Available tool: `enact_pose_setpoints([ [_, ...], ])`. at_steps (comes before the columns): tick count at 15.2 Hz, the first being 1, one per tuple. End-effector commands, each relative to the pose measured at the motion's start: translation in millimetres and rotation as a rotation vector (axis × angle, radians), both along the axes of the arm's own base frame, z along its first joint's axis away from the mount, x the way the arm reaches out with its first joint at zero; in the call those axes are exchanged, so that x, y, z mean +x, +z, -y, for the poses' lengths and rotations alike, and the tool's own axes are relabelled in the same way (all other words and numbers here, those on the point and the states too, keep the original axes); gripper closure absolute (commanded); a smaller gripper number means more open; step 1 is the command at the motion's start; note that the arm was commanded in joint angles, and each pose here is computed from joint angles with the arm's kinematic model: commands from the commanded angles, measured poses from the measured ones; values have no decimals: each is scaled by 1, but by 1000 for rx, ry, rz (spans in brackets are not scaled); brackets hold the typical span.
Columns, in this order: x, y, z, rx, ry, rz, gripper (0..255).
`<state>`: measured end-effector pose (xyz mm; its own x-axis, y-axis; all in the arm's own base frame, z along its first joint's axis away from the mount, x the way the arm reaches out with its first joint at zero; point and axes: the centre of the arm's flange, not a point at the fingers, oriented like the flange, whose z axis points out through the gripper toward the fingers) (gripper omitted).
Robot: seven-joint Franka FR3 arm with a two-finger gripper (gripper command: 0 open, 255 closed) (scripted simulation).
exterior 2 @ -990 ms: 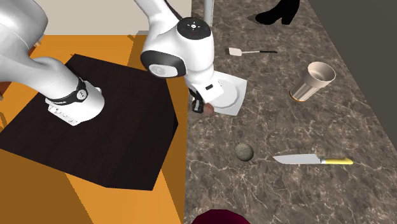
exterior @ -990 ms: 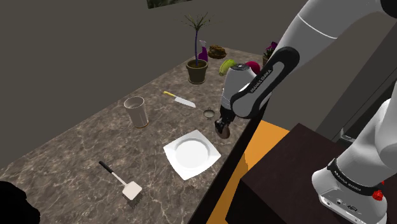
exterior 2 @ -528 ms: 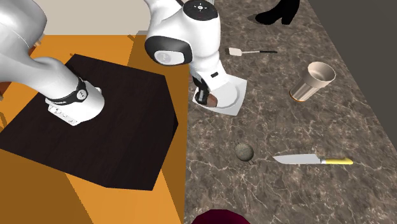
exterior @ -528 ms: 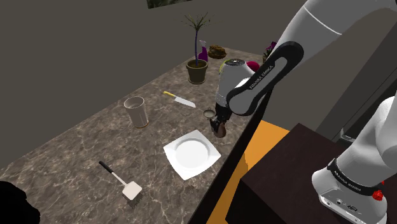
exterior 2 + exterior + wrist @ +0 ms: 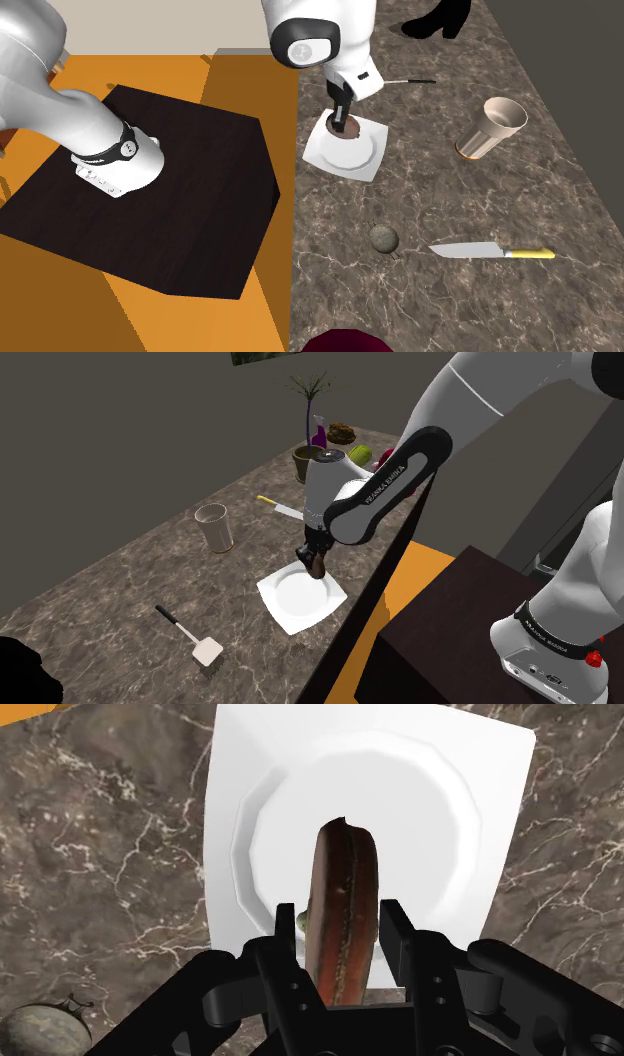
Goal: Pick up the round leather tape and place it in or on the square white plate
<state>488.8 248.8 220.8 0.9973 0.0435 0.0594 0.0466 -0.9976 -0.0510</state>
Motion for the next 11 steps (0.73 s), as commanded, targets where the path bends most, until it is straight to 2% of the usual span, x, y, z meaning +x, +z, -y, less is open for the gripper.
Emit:
enact_pose_setpoints([
  [1, 9, 1, -24, 0, -2, 0, 255],
  [2, 13, 2, -40, 0, -2, 0, 255],
  [11, 13, -46, -40, 0, -2, 0, 255],
])
